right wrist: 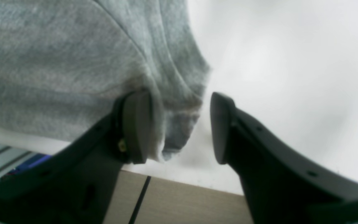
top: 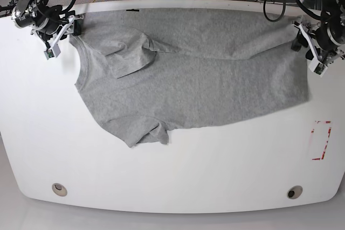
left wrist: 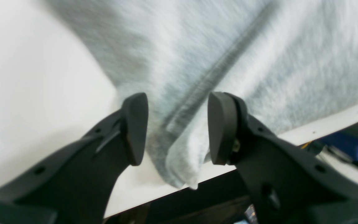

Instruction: Fold the T-shirt properly

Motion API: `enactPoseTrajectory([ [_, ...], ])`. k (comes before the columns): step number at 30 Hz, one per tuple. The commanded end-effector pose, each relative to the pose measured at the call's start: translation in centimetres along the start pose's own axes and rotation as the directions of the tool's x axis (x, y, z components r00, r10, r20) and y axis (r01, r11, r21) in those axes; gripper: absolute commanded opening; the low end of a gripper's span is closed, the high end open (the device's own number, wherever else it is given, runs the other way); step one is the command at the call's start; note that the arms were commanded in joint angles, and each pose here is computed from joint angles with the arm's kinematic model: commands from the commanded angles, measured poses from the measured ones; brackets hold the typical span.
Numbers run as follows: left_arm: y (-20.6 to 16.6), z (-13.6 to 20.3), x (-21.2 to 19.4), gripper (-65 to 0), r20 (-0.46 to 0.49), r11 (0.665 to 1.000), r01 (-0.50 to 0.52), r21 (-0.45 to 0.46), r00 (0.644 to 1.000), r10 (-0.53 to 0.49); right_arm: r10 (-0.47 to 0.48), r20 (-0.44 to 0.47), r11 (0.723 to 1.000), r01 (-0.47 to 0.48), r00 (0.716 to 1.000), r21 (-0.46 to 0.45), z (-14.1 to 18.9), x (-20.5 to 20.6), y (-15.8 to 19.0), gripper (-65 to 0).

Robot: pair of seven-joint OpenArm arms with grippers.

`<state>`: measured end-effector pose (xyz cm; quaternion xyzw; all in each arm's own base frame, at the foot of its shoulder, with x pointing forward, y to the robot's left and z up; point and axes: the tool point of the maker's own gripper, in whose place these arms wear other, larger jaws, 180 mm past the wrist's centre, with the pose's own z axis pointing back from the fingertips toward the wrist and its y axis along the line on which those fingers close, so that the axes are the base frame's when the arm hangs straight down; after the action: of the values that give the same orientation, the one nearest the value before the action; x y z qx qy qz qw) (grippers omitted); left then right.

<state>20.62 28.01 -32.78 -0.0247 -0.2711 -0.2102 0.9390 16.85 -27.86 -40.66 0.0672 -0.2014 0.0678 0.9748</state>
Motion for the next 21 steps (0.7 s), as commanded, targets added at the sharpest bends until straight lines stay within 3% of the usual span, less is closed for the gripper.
enactPoseTrajectory([
  [1, 0.6, 0.9, 1.9, -35.8, 0.075, 1.000, 0.001, 0.003, 0.997, -0.001, 0.021, 0.033, 1.000, -0.021, 0.999, -0.020, 0.6, 1.2, -0.6, -36.1],
  [6, 2.4, 0.3, 1.5, -35.8, 0.034, 0.997, -0.013, 0.081, 0.999, 0.010, 0.022, 0.034, 1.000, -0.021, 0.999, -0.020, 0.6, 1.2, -0.6, -36.1],
  [12, 4.4, -1.3, -2.4, -35.8, -0.118, 0.982, -0.057, 0.178, 0.990, 0.079, 0.022, 0.036, 1.000, -0.021, 0.999, -0.020, 0.6, 1.3, -0.6, -36.1],
  [21, 3.1, -3.1, -3.5, -36.3, -0.194, 0.991, -0.024, 0.135, 0.980, 0.050, 0.021, 0.035, 1.000, -0.020, 0.999, -0.019, 0.6, 1.3, -0.7, -36.1],
])
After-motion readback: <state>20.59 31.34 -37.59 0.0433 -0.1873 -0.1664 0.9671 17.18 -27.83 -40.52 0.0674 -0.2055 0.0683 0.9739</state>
